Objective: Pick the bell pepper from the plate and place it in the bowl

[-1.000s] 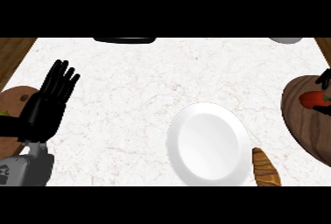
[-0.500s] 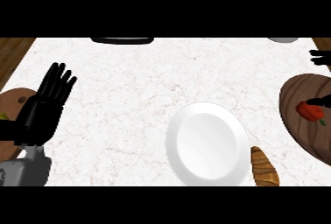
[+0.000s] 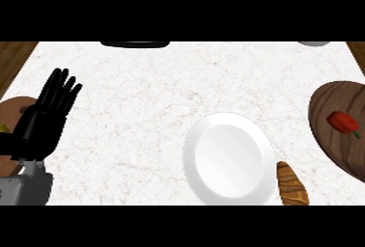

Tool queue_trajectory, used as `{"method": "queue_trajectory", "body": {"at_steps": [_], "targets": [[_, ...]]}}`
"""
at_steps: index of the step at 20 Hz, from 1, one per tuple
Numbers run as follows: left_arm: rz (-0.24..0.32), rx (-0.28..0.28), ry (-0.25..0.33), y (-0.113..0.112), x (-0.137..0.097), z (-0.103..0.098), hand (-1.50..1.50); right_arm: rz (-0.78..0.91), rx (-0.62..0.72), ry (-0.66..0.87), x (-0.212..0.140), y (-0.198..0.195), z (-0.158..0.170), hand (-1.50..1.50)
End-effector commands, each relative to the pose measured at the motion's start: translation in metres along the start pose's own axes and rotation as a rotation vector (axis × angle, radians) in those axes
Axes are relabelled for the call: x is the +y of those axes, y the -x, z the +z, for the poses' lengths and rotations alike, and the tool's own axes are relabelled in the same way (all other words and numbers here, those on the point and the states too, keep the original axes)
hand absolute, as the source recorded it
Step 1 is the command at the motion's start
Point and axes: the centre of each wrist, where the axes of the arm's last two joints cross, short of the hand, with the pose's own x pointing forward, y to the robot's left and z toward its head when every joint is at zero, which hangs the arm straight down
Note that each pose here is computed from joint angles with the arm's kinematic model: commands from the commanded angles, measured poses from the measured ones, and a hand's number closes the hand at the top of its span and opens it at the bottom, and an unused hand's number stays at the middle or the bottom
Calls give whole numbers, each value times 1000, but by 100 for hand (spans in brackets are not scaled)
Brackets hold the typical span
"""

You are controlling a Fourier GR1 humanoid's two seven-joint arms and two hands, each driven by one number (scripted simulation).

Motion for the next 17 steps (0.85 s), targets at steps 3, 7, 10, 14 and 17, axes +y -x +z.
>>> {"method": "queue_trajectory", "body": {"at_steps": [3,7,10,14,17], "targets": [[32,24,7,-3,-9,6,0,-41,52,83,-59,-11,39,-150],[27,-15,-6,0,-7,-2,0,-32,60,74,-78,-2,69,-150],[12,-7,2,3,2,7,0,-46,69,84,-88,0,83,-150],[24,-9,-19,1,-7,5,0,-59,82,32,-95,6,100,-150],[12,-11,-29,5,3,5,0,-32,88,27,-104,0,106,-150]]}}
